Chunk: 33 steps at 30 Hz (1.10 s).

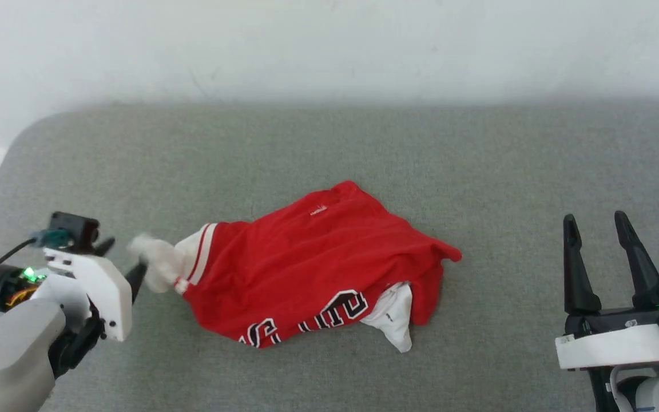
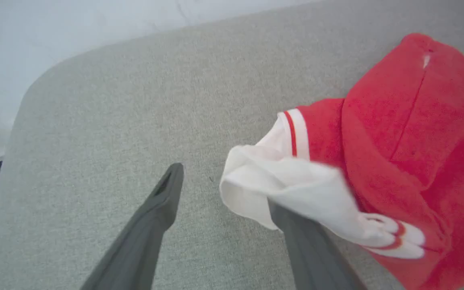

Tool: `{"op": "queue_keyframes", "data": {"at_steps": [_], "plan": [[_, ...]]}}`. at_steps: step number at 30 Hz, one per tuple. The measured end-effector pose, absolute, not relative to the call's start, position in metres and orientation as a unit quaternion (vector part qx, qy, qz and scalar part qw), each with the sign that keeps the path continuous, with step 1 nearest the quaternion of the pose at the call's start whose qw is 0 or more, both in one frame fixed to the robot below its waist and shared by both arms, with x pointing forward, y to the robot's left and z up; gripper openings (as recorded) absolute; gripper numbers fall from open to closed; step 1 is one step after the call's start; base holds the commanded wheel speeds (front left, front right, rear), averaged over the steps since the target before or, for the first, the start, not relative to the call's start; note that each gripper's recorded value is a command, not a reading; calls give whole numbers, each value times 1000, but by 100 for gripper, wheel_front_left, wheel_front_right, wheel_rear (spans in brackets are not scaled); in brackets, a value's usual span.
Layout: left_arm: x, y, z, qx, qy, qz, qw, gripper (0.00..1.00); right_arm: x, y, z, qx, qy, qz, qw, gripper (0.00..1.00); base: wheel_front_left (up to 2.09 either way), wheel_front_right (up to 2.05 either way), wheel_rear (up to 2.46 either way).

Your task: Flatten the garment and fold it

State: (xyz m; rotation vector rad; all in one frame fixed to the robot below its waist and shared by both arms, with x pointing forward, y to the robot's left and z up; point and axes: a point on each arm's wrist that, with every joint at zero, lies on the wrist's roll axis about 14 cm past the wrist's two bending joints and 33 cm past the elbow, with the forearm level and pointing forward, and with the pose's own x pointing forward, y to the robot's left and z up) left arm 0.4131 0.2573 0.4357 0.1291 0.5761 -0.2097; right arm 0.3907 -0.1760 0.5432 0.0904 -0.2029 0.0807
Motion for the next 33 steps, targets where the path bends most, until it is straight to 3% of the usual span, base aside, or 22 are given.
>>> {"op": "queue_keyframes", "data": {"at_steps": [4, 12, 18, 26, 33], "plan": [[420, 265, 483, 69, 151, -65, 984, 100, 388, -169, 562, 29, -128, 52, 990, 100, 0, 0, 0], [404, 273, 591, 69, -63, 48, 995, 100, 402, -120, 597, -24, -179, 122, 976, 100, 0, 0, 0], [360, 279, 578, 54, -93, 114, 988, 100, 415, -88, 573, -89, -142, 212, 963, 100, 0, 0, 0], [337, 283, 574, 52, -116, 159, 979, 100, 411, -46, 526, -160, 49, 359, 918, 100, 0, 0, 0], [333, 287, 571, 49, -121, 165, 978, 100, 384, -45, 476, -257, 253, 427, 829, 100, 0, 0, 0]]}}
